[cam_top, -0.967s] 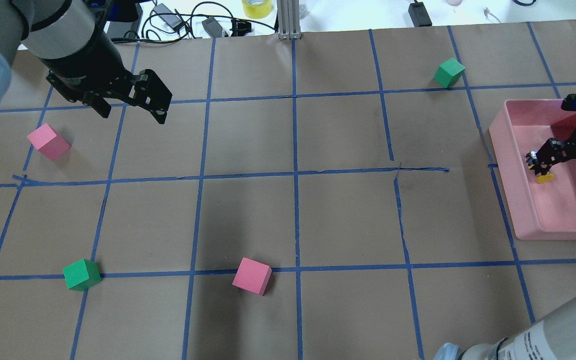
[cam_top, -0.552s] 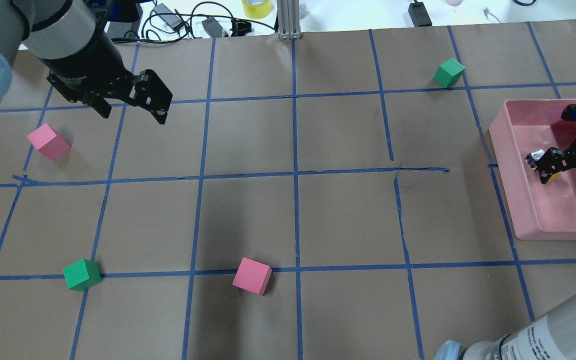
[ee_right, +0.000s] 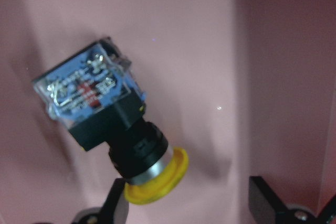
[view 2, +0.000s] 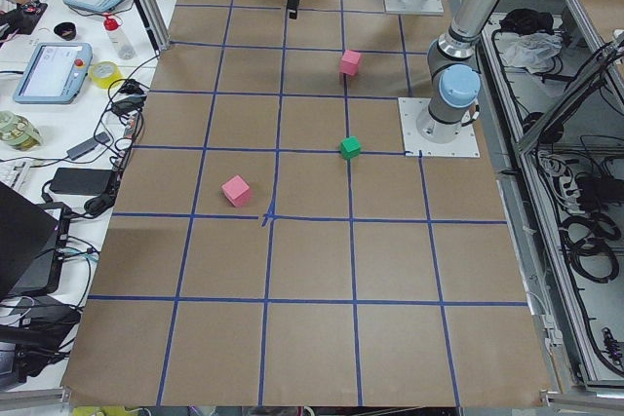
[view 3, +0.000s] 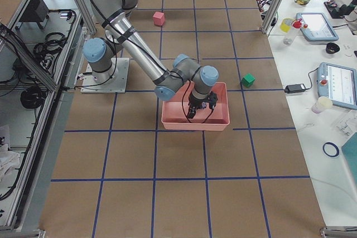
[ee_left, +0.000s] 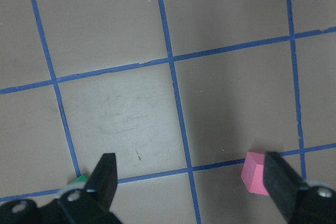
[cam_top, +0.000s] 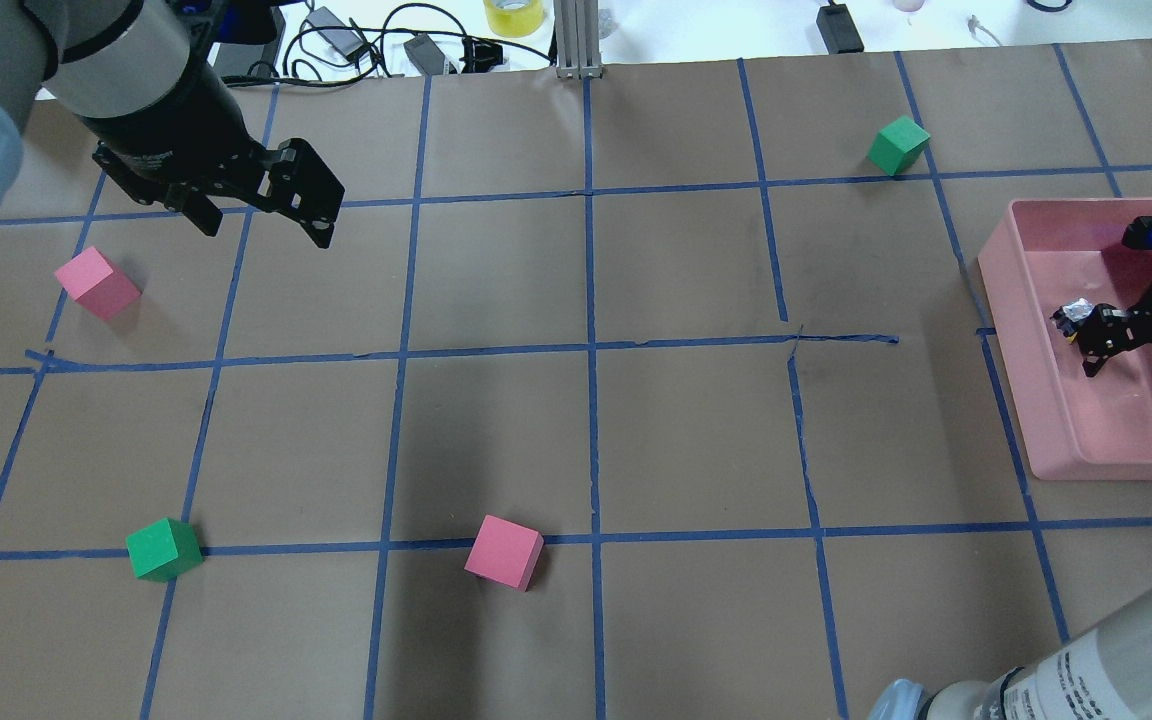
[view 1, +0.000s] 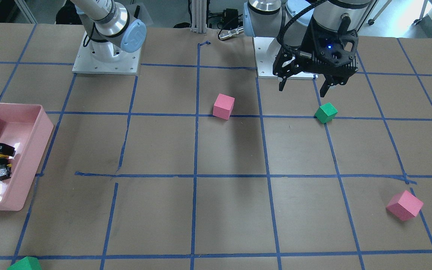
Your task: Align button upright
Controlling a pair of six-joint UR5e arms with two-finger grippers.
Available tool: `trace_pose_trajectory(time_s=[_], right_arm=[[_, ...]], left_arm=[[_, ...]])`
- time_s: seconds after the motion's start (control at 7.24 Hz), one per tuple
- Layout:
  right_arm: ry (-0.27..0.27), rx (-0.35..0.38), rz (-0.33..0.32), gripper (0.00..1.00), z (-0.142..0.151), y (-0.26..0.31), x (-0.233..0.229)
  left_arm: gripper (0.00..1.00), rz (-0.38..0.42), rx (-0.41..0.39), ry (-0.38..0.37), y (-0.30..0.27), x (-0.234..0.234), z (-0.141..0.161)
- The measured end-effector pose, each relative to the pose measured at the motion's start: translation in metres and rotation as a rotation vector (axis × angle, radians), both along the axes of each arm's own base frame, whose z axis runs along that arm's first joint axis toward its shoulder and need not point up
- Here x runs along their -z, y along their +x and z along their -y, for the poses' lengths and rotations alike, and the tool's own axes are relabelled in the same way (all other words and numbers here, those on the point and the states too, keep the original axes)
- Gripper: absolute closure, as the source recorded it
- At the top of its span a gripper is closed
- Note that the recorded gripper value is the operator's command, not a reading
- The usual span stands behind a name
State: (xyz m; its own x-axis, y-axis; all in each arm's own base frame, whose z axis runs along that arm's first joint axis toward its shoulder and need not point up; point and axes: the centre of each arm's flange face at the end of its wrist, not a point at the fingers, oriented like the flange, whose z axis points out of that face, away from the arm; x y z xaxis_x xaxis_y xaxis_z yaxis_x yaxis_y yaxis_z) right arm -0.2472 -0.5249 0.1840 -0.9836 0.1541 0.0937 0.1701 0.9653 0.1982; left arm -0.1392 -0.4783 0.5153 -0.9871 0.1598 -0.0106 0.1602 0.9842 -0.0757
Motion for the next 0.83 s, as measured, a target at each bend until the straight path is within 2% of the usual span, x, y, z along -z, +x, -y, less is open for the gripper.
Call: trace_pose_trajectory(time_s=[0.28, 0.69, 0.83], right_arm=[[-0.009, -0.020, -0.003, 0.00, 0.002, -0.002, -0.006], [-0.016, -0.208, 0.021, 0.00, 0.008, -0.006, -0.016], [-0.019, -0.238, 0.024, 0.00, 0.009, -0.007, -0.018]], left_arm=[[0.00, 0.000, 0.000, 0.000, 0.000, 0.000, 0.000], [0.00, 0.000, 0.000, 0.000, 0.000, 0.000, 0.000], [0.00, 0.000, 0.000, -0.001, 0.000, 0.000, 0.000]])
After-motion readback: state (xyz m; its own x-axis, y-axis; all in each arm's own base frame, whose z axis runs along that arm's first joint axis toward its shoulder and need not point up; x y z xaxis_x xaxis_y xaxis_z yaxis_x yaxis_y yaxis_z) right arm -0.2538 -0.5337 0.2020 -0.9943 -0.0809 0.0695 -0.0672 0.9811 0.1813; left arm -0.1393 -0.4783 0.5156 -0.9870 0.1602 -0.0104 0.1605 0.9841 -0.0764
